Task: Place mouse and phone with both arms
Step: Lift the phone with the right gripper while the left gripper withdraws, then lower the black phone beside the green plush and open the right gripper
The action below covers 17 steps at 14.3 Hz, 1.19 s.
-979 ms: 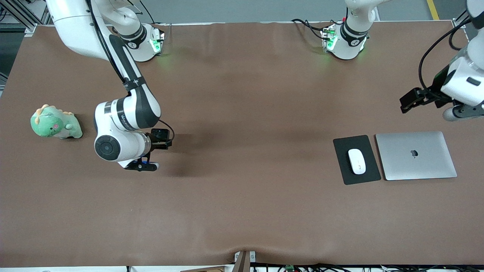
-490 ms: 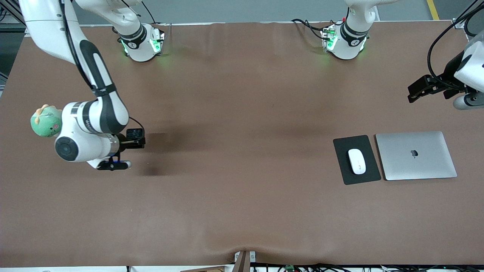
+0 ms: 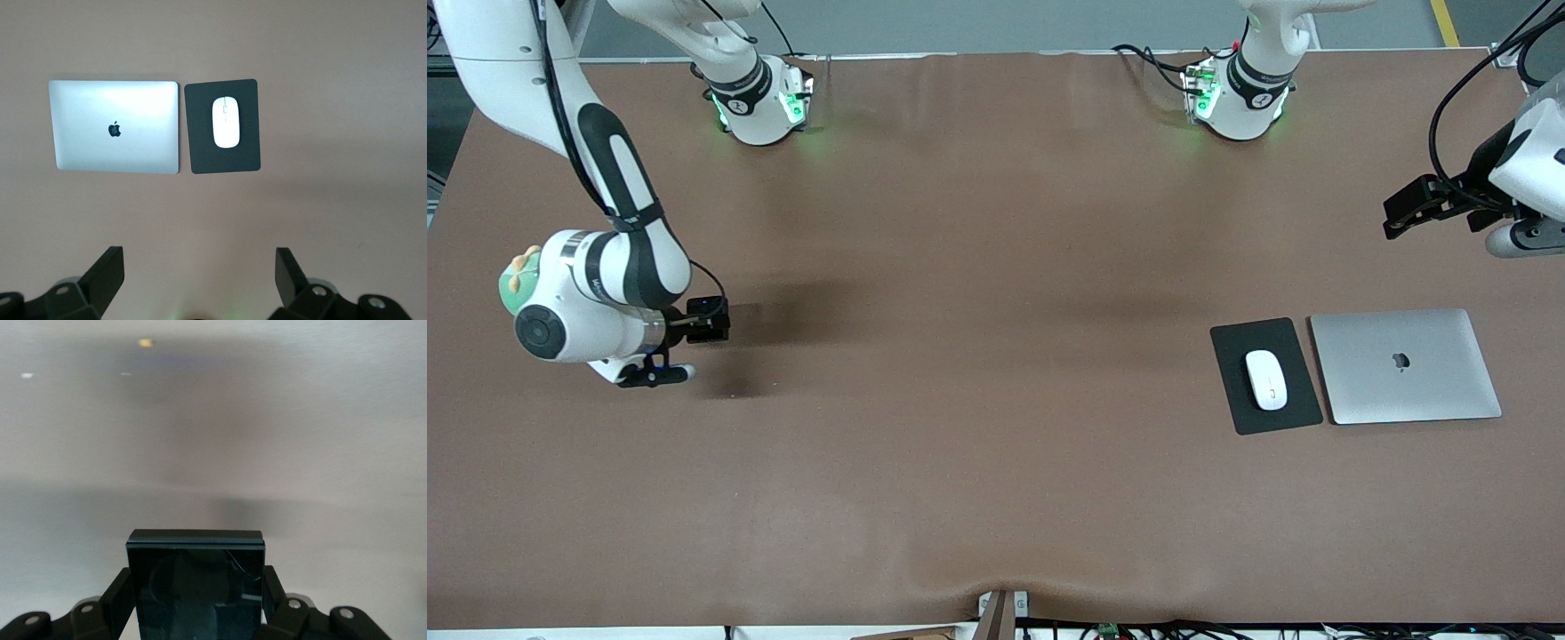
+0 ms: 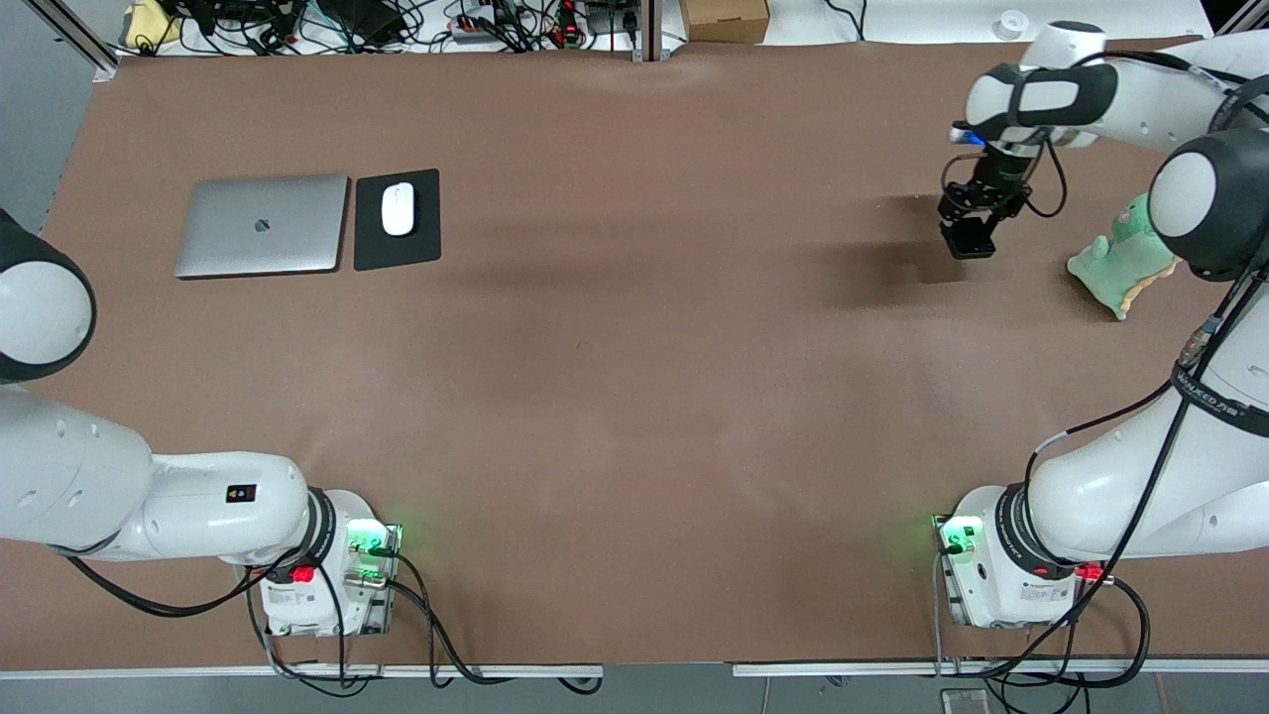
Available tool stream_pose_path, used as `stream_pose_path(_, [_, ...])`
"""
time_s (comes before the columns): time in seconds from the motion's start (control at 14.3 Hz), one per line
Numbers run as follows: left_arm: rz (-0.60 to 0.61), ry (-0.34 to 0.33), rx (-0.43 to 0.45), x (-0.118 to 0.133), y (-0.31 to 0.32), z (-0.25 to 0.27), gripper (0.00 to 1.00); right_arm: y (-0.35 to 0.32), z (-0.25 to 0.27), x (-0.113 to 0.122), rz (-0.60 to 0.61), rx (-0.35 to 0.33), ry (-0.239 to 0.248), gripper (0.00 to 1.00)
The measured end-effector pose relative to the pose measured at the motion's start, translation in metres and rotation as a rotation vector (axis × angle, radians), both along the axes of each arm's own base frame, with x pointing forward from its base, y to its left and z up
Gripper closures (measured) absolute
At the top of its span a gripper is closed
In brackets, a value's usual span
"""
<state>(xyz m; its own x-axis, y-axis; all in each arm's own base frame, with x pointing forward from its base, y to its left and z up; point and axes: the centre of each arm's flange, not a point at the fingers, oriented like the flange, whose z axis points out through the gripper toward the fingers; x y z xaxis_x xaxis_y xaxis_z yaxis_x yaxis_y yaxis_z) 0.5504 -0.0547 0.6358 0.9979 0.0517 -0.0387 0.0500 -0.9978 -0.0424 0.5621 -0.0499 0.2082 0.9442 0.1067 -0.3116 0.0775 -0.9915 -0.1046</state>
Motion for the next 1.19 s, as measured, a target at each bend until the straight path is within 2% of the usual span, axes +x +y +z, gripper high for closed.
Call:
stream_pose_path(0.14, [-0.01,0.008,-0.003,0.0,-0.001,-0.002,0.0,-0.025,-0.018,-0.015,0.001,0.003,-0.041,0.21])
stream_pose_path(0.35, [-0.039,0.026,-0.003,-0.002,0.0,-0.007,0.0,-0.028,-0.038,-0.034,0.001,-0.005,-0.069,0.21])
stream_pose_path(0.7, [-0.035,0.022,-0.001,-0.007,0.003,-0.002,0.0,-0.031,-0.04,-0.036,-0.005,-0.008,-0.075,0.21])
stream_pose_path(0.77, [-0.035,0.02,0.0,-0.009,0.003,-0.001,0.0,-0.031,-0.04,-0.037,-0.003,-0.007,-0.074,0.18])
stream_pose_path(0.91, [-0.035,0.018,0.002,-0.013,0.003,0.001,0.0,-0.032,-0.035,-0.034,0.027,0.005,-0.068,0.01])
stream_pose_path(1.05, [-0.035,0.015,0.003,-0.016,0.003,0.003,0.0,-0.032,-0.013,-0.018,0.047,0.024,-0.042,0.0])
stream_pose_path(1.19, [-0.035,0.011,0.003,-0.018,0.003,0.006,0.0,-0.031,0.03,0.009,0.061,0.044,-0.017,0.0])
